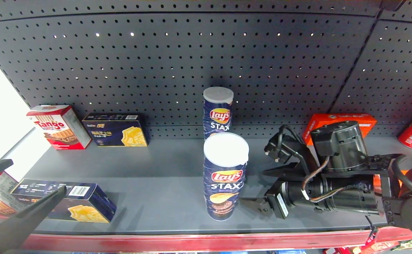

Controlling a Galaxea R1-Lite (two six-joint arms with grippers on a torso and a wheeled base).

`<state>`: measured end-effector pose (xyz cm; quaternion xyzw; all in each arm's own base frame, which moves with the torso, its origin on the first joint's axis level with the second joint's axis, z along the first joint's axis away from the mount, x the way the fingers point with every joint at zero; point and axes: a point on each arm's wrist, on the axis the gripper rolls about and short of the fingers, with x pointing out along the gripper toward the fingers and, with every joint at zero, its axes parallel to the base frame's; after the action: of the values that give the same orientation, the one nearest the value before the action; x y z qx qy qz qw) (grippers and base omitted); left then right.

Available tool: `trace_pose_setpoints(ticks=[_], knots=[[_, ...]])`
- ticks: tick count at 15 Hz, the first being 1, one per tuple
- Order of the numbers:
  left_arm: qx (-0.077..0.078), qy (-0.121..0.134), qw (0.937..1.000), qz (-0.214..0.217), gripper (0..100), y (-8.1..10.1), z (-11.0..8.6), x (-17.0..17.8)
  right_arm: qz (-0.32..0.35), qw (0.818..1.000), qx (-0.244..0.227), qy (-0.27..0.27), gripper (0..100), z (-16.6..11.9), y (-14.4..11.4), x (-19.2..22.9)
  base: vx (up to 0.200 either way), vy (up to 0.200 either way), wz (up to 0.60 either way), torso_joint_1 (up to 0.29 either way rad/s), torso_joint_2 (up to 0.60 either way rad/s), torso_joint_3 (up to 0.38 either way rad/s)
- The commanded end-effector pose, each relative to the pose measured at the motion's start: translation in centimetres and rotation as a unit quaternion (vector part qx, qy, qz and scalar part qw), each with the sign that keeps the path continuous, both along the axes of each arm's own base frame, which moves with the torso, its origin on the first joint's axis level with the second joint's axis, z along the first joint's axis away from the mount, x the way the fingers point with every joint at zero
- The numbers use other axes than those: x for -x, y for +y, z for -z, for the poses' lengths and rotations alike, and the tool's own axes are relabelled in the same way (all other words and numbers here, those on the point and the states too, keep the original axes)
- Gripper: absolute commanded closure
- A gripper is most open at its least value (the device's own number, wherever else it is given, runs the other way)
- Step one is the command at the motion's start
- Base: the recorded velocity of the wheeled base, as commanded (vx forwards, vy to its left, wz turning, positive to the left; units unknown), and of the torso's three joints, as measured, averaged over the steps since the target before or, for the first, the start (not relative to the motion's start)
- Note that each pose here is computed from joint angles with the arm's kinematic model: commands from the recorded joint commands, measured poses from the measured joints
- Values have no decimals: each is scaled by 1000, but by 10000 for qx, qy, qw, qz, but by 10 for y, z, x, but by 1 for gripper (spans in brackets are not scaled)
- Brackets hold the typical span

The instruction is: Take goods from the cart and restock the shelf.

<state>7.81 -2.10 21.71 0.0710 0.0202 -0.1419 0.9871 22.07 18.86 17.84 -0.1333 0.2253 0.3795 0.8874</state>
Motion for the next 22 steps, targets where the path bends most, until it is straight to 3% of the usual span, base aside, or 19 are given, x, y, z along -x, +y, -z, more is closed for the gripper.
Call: trace_pose_setpoints(ticks=[1,9,13,15,17,18,20,21,22], knots=[[-1,7,10000,4,0,0,0,0,-24,10000,-5,-7,0,0,1,0,0,0,0,0,0,0],[-5,22,10000,4,0,0,1,0,-30,10000,21,30,0,2,3,-2,0,0,0,0,0,0],[-3,14,10000,-4,0,0,1,0,114,9998,-103,-83,0,-7,-10,3,0,0,0,0,0,0],[-1,7,10000,-19,0,0,0,0,410,9979,-334,-369,0,-25,-28,1,0,0,0,0,0,0],[6,-23,10000,-42,0,1,0,1,1203,9836,-824,-1060,0,-63,-78,6,0,0,0,0,0,0],[12,-45,10000,-50,0,1,-1,1,1770,9675,-1119,-1418,0,-82,-112,20,0,0,0,0,0,0],[17,-163,9998,-72,0,2,-4,5,2422,9417,-1301,-1942,0,-97,-150,54,0,0,0,0,0,0],[9,-324,9994,-140,0,5,-5,14,3040,9114,-1335,-2430,0,-94,-179,108,0,0,0,0,0,0],[11,-363,9992,-171,0,6,-5,16,3120,9078,-1323,-2469,0,-89,-181,118,0,0,0,0,0,0]])
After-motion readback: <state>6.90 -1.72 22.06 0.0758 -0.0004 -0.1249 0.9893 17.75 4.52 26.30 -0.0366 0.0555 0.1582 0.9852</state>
